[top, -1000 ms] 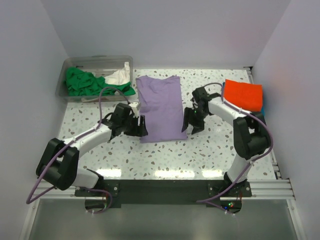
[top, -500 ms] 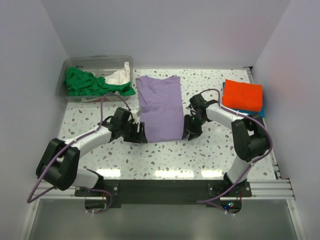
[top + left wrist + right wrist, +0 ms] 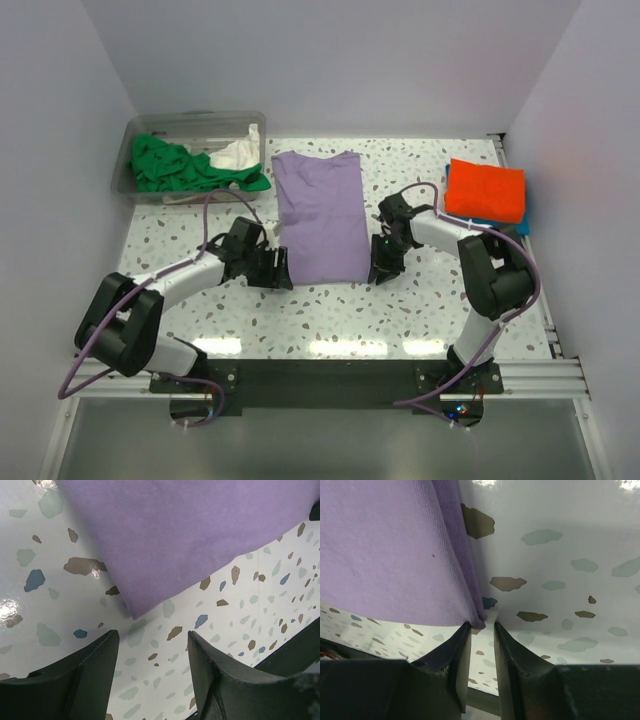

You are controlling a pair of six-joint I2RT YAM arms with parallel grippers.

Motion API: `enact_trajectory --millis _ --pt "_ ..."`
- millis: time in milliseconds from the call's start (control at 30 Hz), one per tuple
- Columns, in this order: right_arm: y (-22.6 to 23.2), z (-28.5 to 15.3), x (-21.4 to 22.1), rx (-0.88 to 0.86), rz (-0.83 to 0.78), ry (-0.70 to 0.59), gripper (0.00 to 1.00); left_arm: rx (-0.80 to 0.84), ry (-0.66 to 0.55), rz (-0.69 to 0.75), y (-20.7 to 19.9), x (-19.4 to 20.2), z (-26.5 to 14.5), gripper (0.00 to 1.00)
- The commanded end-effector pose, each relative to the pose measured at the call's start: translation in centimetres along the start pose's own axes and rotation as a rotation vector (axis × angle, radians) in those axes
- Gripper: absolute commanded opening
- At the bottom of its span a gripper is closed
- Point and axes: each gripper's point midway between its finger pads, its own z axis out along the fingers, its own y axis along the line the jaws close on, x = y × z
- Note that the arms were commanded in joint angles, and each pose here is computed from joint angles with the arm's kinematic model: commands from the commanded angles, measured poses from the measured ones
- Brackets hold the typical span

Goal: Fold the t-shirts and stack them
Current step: Fold the tshirt

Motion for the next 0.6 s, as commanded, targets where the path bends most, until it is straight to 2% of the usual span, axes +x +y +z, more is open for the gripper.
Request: enact_trajectory --millis 0,433,567 --pt "-0.7 0.6 -0.5 0.026 -0.014 -0.023 0.28 0.006 -0.018 -0.025 0.0 -0.5 0.4 0.62" --pt "-0.1 1.1 -1.2 0.011 -0.017 -0.021 0.13 0.002 -0.035 -0.067 0.2 -1.4 1.9 0.51" --pt "0.1 1.0 -1.5 0.006 -0.021 -0.028 0.08 -0.003 -0.019 -0.075 0.5 -1.0 2.4 0.43"
